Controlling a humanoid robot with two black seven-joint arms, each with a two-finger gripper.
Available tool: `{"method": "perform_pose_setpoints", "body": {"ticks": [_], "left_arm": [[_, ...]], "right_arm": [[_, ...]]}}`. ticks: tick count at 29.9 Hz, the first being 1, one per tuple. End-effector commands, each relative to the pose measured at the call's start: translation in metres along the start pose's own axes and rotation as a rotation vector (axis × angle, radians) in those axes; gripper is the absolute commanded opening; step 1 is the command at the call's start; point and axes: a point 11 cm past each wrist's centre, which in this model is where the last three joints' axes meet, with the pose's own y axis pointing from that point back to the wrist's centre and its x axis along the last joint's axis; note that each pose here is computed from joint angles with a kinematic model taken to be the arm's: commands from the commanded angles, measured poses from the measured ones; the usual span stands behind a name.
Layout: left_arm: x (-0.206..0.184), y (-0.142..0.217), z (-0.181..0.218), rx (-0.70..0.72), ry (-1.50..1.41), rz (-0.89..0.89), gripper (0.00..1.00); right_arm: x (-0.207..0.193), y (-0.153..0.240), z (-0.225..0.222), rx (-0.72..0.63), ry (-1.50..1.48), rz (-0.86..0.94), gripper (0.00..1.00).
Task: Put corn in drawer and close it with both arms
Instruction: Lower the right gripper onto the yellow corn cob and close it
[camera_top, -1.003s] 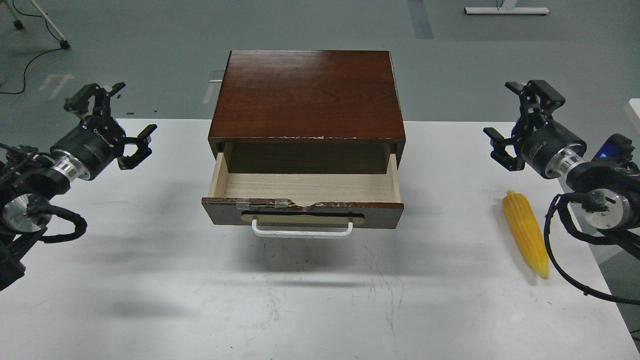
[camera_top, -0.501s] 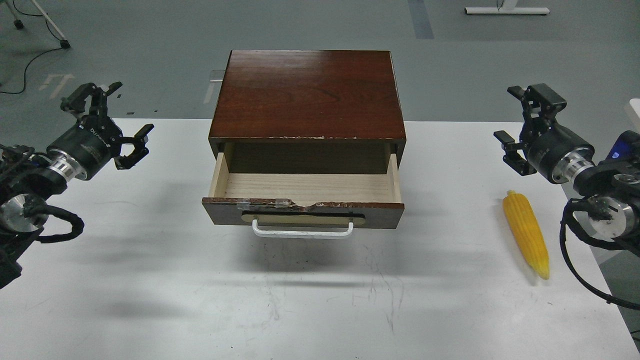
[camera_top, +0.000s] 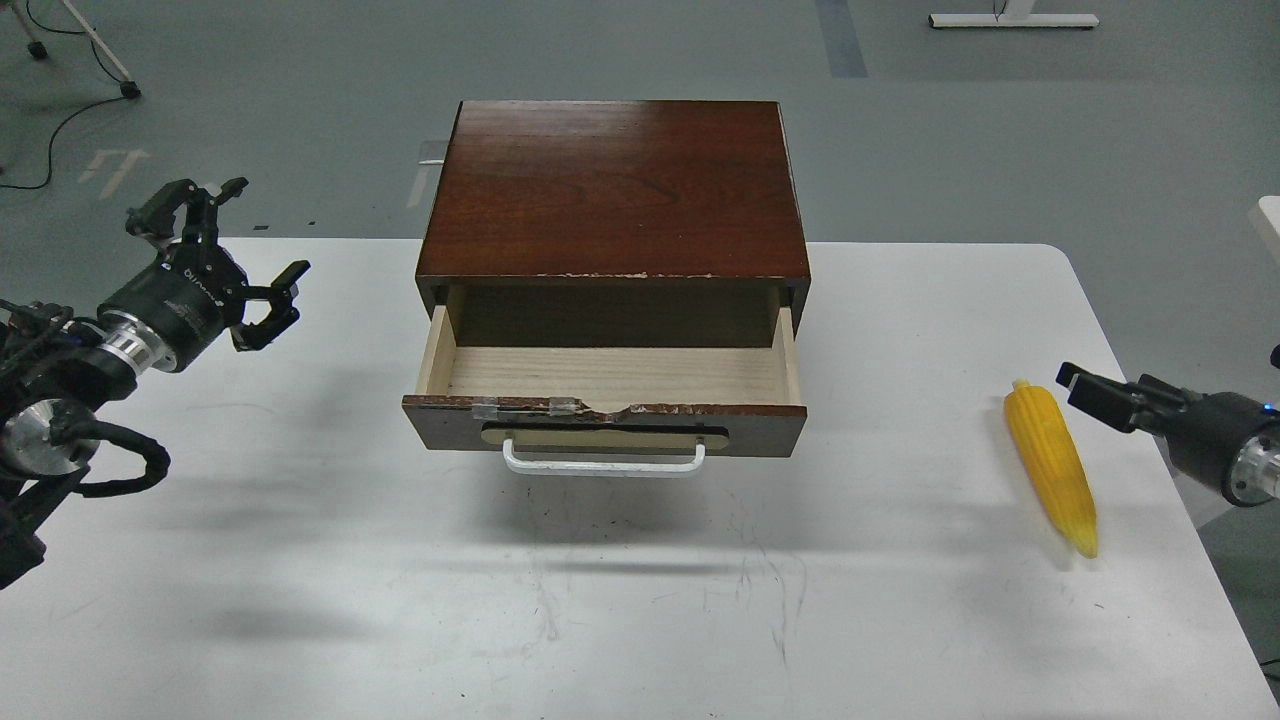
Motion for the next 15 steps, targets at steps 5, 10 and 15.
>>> {"method": "perform_pose_setpoints", "body": {"ticks": [5, 10, 15], "left_arm": [[0.010, 0.009, -0.003, 0.011, -0.003, 0.024, 0.98], [0.014, 0.013, 0.000, 0.011, -0.013, 0.035, 0.98], [0.016, 0.015, 0.000, 0.012, -0.014, 0.039, 0.98]], "right_arm": [[-0.053, -0.034, -0.027, 0.045, 0.001, -0.091, 0.98], [-0.071, -0.037, -0.027, 0.003, 0.005, -0.130, 0.73], [-0.069, -0.037, -0.024, -0.015, 0.016, -0.130, 0.00]]}}
